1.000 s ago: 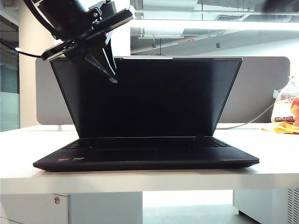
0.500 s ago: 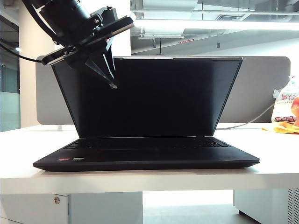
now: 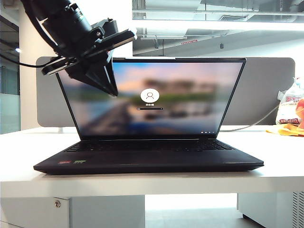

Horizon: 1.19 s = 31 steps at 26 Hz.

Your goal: Open the lid of the laptop and use the keypad to enter the password "123".

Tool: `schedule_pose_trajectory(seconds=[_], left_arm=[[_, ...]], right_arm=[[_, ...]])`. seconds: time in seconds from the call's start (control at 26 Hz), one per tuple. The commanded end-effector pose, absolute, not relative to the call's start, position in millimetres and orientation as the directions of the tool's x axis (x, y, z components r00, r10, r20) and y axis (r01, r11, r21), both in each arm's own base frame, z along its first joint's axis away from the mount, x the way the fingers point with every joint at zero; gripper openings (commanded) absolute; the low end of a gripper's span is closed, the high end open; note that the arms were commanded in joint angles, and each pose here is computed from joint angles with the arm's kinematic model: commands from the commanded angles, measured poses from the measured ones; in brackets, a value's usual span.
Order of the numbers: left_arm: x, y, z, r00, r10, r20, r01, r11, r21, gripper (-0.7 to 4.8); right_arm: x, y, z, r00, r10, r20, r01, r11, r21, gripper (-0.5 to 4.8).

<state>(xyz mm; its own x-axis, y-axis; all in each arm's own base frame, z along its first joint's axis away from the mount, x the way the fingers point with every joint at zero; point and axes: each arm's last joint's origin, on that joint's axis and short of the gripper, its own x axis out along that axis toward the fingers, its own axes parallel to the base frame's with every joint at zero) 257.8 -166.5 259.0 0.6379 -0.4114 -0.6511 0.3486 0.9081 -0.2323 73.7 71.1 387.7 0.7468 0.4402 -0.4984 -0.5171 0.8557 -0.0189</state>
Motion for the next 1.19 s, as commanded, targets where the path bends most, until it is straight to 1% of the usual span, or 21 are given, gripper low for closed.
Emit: schedule_pose_trajectory(seconds=[0.04,0.35,0.5,0.65,0.77,0.96,1.19], left_arm=[[264.6,-160.0,262.7,0.668,-0.402,-0.626,0.325,0.915,-0.239,-0.06],[271.3,-158.6,268.4,0.707,-0.417,-0.572,0.344,0.909,-0.237,-0.06],[280.5,-158.0,281.8,0.725,-0.412,-0.552,0.352,0.91,-0.217,-0.06],[299.5,-158.6,290.0,0.715,-0.411,-0.565,0.345,0.911,-0.226,-0.06],[309.1,-162.5,291.4,0.709,-0.414,-0.571,0.36,0.908,-0.213,-0.06],[327.7,-164.1,296.4,0.716,-0.41,-0.565,0.353,0.911,-0.213,-0.06],[348.7,-155.4,303.5,0.736,-0.385,-0.557,0.327,0.922,-0.205,-0.06]], right_arm=[[73.8,71.1,390.4,0.756,0.445,-0.479,-0.517,0.856,-0.02,-0.09],[73.9,71.2,390.4,0.756,0.446,-0.479,-0.517,0.856,-0.02,-0.09],[74.4,71.8,390.1,0.755,0.444,-0.482,-0.517,0.856,-0.021,-0.09],[74.4,71.8,389.8,0.754,0.444,-0.484,-0.517,0.856,-0.021,-0.09],[74.2,71.6,389.4,0.753,0.442,-0.488,-0.517,0.856,-0.022,-0.09],[74.0,71.3,388.8,0.75,0.439,-0.494,-0.516,0.856,-0.024,-0.09],[73.8,69.9,387.0,0.757,0.409,-0.509,-0.496,0.868,-0.039,-0.09]])
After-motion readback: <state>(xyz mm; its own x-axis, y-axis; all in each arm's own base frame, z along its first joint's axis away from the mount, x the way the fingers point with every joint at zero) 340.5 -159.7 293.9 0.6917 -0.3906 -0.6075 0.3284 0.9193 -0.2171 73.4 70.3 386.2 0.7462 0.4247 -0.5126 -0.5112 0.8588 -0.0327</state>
